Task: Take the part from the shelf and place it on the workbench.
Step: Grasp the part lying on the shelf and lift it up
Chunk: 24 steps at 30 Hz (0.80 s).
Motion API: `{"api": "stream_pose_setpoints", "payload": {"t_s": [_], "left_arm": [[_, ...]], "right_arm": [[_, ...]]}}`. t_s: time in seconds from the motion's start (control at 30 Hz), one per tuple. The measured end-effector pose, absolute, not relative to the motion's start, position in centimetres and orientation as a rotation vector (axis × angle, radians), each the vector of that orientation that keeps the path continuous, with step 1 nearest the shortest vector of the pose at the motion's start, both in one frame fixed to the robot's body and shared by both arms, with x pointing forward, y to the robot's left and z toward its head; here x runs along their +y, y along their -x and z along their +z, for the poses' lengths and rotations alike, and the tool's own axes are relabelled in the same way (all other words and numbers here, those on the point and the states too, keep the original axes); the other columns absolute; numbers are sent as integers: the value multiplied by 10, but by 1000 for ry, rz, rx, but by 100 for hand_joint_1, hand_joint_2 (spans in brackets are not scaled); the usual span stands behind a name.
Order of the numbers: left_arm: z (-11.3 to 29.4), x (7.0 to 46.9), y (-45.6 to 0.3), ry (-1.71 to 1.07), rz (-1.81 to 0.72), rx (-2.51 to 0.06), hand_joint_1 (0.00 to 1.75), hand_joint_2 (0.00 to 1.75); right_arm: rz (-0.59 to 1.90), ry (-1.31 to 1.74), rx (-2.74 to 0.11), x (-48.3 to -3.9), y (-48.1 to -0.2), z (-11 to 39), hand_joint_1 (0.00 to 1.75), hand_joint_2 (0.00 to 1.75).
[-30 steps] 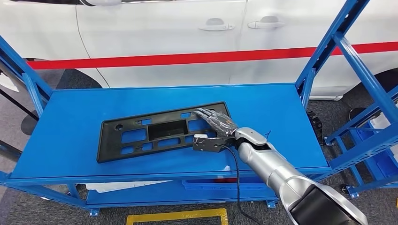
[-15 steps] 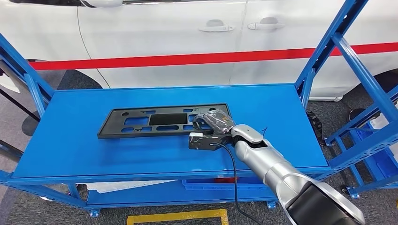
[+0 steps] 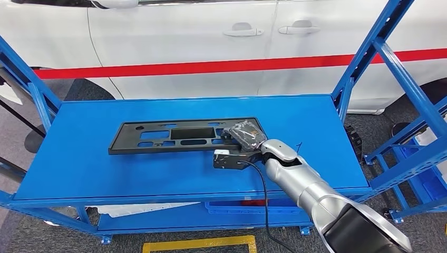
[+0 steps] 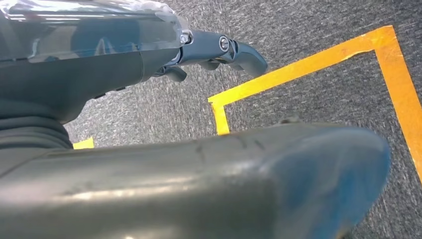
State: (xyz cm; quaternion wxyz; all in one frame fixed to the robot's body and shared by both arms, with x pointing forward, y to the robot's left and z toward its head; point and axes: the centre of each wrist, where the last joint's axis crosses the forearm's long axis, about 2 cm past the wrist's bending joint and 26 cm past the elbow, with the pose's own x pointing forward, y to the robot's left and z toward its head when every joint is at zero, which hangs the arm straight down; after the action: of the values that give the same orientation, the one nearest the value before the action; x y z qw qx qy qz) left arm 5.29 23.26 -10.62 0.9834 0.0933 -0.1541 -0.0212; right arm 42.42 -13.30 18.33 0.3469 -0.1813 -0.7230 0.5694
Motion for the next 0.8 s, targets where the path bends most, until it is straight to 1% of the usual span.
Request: {"api": "stream_pose_setpoints", "payload": {"t_s": [0.07,0.23,0.47,0.63,0.8], "left_arm": [[-106,233,-53,-195,-43,-316,0,0],[-106,233,-54,-223,-44,-374,0,0],[-104,234,-63,-237,-43,-626,0,0],[-104,234,-66,-209,3,-651,0,0],[-105,233,-67,-148,61,-664,0,0]], "right_arm": [[1470,509,-1897,-135,-425,183,175,175],[1419,725,-2029,-144,-426,189,175,175],[1374,968,-2163,-168,-434,213,175,175],[1293,1042,-2235,-188,-445,245,175,175],[1252,1073,-2275,-200,-451,277,175,175]]}}
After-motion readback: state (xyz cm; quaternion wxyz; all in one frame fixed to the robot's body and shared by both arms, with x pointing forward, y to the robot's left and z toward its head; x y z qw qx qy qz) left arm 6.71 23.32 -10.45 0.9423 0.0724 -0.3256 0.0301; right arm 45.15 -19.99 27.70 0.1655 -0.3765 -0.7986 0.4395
